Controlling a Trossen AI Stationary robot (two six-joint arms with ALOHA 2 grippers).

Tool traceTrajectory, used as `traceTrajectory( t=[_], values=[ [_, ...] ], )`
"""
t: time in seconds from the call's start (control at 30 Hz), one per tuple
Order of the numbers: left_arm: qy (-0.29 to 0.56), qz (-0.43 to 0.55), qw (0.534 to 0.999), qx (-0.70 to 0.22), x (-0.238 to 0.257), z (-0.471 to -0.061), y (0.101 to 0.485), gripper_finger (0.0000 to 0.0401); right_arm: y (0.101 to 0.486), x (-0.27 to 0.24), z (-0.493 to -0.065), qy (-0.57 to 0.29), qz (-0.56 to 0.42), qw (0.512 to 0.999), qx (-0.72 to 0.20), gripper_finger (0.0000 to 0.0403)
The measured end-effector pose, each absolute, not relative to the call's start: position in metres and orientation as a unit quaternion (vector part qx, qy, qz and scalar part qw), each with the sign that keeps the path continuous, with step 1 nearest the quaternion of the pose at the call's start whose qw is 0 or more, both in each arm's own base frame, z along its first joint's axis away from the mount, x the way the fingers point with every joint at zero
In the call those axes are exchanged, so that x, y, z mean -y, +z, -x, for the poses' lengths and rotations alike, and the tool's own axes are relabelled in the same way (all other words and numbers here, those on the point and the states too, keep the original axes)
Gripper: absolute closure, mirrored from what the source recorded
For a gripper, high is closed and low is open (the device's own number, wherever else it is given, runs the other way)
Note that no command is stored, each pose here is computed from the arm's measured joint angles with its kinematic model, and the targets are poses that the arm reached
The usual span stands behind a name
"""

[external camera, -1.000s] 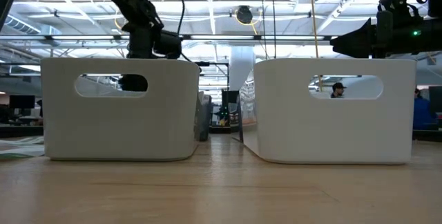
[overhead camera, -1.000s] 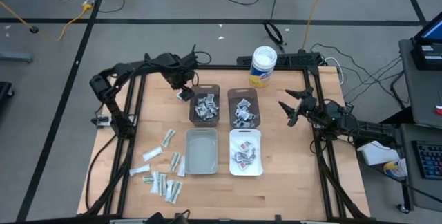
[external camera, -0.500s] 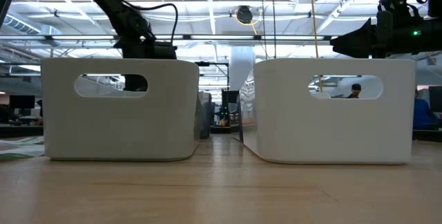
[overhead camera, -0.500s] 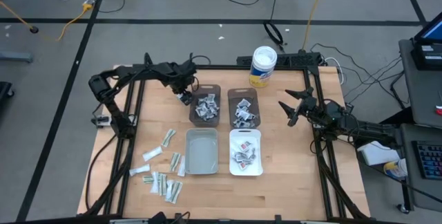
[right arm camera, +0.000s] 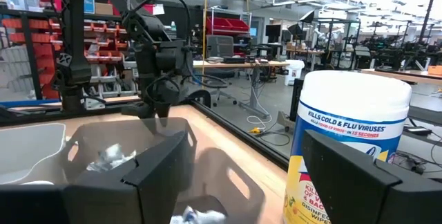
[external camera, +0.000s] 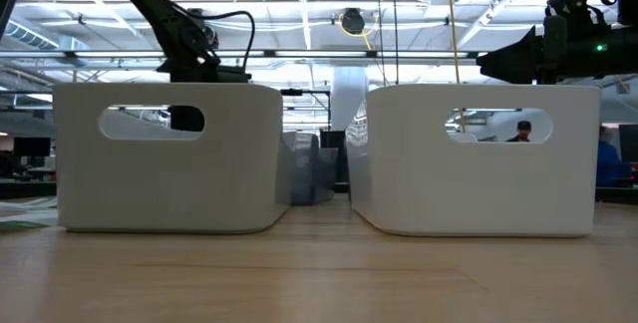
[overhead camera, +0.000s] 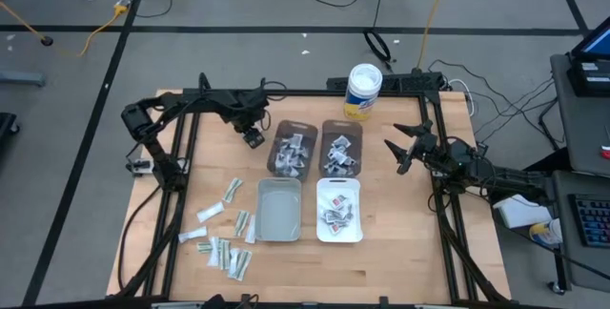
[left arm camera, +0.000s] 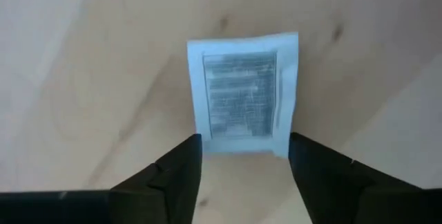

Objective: Pick & Place First Aid Supplies
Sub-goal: Put the gray pad into the left black bin

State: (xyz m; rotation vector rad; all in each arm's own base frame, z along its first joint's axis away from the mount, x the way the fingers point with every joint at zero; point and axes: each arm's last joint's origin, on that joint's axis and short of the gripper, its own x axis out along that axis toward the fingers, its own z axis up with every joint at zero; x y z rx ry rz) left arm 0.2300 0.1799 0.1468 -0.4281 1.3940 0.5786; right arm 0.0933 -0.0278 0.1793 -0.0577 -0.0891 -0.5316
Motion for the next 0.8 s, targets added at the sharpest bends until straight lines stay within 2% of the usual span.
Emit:
traceTrajectory(
  t=[0.13,0.4,0.67,0.8],
  values=[
    [0.252,0.189,0.710,-0.629,-0.1797,-0.2300,0.1477,0.0203,0.1793,0.0278,-0.0933,-0.263,0.029,0.963,0.044,0.0124],
    [0.241,0.183,0.720,-0.624,-0.1805,-0.2315,0.1479,0.0265,0.1793,0.0278,-0.0933,-0.263,0.029,0.963,0.044,0.0124],
    [0.207,0.181,0.740,-0.614,-0.1805,-0.2347,0.1477,0.0298,0.1793,0.0278,-0.0933,-0.263,0.029,0.963,0.044,0.0124],
    [0.197,0.186,0.741,-0.614,-0.1800,-0.2346,0.1475,0.0336,0.1793,0.0278,-0.0933,-0.263,0.029,0.963,0.044,0.0124]
  ],
)
